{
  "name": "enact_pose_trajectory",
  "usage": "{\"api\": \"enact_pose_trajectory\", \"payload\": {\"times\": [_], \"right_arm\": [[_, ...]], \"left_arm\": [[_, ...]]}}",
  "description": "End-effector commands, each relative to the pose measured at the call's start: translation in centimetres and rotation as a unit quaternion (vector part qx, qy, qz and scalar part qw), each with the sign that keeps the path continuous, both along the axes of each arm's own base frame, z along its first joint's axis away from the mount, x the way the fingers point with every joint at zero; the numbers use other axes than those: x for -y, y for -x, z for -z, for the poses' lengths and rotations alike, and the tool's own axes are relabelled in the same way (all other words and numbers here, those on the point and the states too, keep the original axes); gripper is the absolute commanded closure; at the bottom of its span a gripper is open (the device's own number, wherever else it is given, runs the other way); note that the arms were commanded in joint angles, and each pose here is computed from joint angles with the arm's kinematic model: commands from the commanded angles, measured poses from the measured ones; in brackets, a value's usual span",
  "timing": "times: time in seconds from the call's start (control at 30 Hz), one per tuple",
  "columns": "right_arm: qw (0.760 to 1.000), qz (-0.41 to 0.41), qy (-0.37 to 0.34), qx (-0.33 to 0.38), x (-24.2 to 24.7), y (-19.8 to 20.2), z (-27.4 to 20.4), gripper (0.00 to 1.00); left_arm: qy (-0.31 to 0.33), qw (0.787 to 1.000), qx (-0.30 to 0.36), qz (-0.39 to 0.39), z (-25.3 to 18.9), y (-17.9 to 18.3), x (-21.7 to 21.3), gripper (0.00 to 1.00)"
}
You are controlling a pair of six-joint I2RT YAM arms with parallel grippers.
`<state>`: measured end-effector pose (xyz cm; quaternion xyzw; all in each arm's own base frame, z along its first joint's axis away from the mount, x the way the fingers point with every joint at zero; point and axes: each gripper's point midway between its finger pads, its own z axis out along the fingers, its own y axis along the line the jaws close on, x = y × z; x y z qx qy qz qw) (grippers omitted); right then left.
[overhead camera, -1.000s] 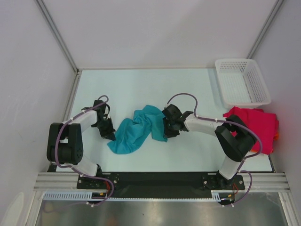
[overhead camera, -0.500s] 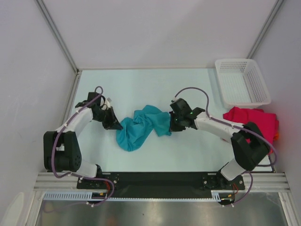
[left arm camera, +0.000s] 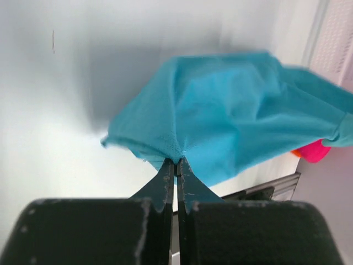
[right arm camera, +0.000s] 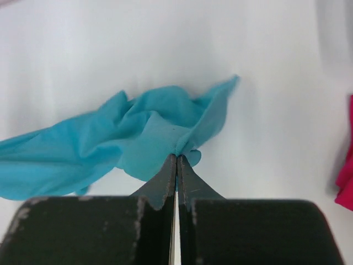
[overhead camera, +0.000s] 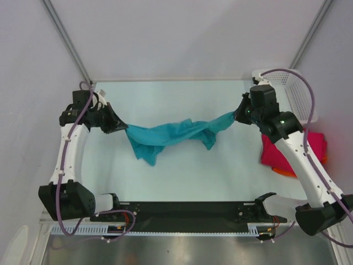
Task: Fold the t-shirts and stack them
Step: Flatten out the tshirt
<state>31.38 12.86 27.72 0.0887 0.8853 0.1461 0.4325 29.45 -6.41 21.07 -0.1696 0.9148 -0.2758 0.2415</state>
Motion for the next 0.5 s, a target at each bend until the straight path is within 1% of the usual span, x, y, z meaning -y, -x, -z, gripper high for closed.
{"api": "enact_pose_trajectory", "payload": {"times": [0.0,0.03,0.07,0.17,0.27,0.47], "right_arm": [[0.998,0.037,0.024,0.042,3.3,2.2,-5.3,1.0],[0.998,0.04,0.021,0.054,3.6,2.6,-6.3,1.0],[0.996,0.047,0.018,0.07,4.0,2.9,-7.8,1.0],[0.994,0.055,0.01,0.089,4.7,4.3,-10.2,1.0],[0.992,0.06,0.001,0.108,5.3,5.4,-12.0,1.0],[0.99,0.062,-0.01,0.126,5.9,6.8,-14.0,1.0]], "left_arm": [[-0.004,0.997,0.065,-0.039,-5.8,0.3,-0.7,1.0],[-0.004,0.995,0.084,-0.045,-7.2,0.5,-0.8,1.0],[-0.002,0.995,0.091,-0.049,-7.7,0.7,-0.8,1.0],[0.01,0.991,0.115,-0.06,-9.7,1.3,-0.6,1.0],[0.019,0.987,0.14,-0.072,-11.6,1.8,-0.4,1.0],[0.029,0.977,0.184,-0.101,-14.4,2.4,-0.5,1.0]]}}
